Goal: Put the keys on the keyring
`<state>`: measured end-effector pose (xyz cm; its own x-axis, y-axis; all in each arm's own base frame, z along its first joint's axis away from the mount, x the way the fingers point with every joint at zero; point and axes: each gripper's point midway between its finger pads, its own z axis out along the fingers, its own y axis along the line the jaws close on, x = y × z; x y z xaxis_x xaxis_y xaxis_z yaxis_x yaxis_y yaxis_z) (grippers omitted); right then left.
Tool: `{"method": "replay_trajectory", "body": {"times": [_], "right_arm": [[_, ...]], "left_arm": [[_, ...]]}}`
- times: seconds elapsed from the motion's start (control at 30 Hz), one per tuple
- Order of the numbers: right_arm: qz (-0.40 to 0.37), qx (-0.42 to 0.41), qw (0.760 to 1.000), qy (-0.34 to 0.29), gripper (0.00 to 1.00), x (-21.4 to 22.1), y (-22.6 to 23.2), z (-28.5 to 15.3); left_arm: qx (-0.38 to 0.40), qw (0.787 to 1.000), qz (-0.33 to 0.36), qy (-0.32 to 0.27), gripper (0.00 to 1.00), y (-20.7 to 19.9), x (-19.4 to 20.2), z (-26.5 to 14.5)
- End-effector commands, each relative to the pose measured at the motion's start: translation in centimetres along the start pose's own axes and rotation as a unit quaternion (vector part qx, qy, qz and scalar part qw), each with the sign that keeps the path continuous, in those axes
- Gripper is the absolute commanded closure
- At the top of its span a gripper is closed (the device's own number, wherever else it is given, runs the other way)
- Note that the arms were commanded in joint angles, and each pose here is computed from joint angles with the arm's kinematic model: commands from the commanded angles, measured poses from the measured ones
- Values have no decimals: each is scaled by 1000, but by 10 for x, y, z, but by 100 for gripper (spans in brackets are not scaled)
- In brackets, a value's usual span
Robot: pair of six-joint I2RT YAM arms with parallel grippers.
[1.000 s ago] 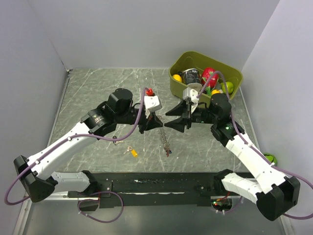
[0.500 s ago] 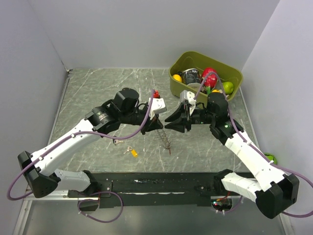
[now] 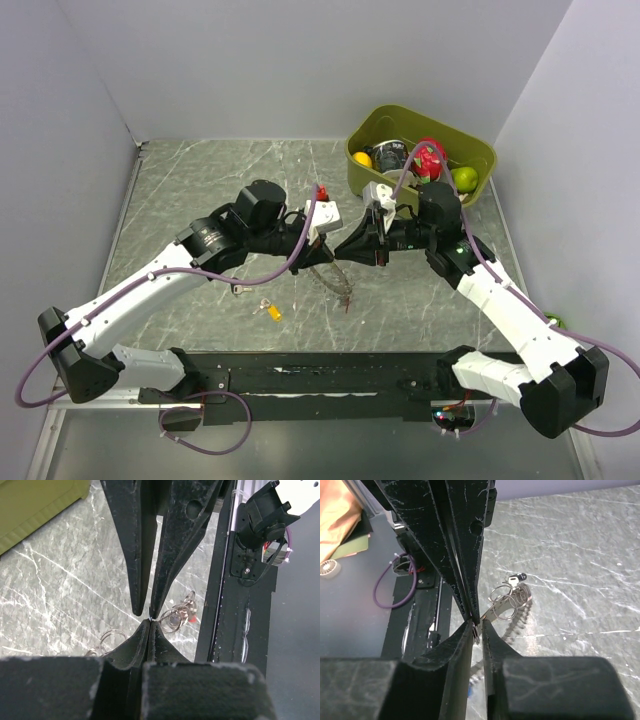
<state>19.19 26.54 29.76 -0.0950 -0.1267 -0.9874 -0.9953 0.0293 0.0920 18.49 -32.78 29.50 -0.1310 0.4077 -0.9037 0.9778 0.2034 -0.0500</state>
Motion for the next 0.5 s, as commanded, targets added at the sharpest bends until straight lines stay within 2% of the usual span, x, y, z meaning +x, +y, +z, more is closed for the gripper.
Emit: {"method": "replay_trajectory", "body": {"times": [0.0,0.2,0.4,0.43,0.47], "right_arm": [[-33,-3,999,-10,75,-17,3,-2],[-26,-8,1000,-3,81,-13,4,-1],[-27,-4,1000,0,70,-12,3,-1],[-27,-3,1000,0,71,-12,3,-2],[-26,-5,1000,-1,81,-12,3,-1]], "left_arm": [[-1,998,28,-49,99,-5,-35,-12],[-2,998,30,-55,99,-6,-36,-14],[-6,998,31,-56,99,-5,-37,-15],[-5,998,31,-56,99,-5,-37,-15],[-4,998,30,-56,99,-5,-36,-15]]}}
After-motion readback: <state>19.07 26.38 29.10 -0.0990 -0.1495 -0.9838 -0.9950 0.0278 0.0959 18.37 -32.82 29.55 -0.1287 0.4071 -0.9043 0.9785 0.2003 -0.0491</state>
